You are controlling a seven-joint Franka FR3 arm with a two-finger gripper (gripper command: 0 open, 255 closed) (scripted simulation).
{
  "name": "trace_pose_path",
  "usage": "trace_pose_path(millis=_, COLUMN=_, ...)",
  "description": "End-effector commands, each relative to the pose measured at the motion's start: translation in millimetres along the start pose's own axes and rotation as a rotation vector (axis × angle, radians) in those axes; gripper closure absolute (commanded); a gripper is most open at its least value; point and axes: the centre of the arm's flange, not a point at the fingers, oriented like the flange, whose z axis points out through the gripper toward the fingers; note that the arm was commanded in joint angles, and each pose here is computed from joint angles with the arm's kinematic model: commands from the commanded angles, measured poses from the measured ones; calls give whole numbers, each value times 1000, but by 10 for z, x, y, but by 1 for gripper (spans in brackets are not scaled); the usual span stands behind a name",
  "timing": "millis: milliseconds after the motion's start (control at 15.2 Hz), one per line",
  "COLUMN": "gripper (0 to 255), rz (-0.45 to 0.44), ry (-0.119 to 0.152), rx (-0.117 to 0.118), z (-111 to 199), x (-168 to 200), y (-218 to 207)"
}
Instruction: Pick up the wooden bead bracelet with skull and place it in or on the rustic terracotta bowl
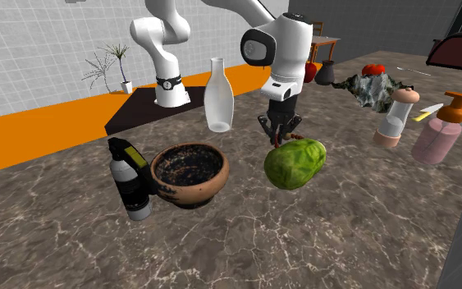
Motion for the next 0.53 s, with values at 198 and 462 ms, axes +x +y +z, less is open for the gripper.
trace_pose_path(millis=198, gripper=255, rz=0, ry=-3, rx=-1, z=19, x=-2, y=2)
trace_pose_path(millis=462, gripper=255, rz=0, ry=-3, rx=-1, z=-192, x=-12, y=5)
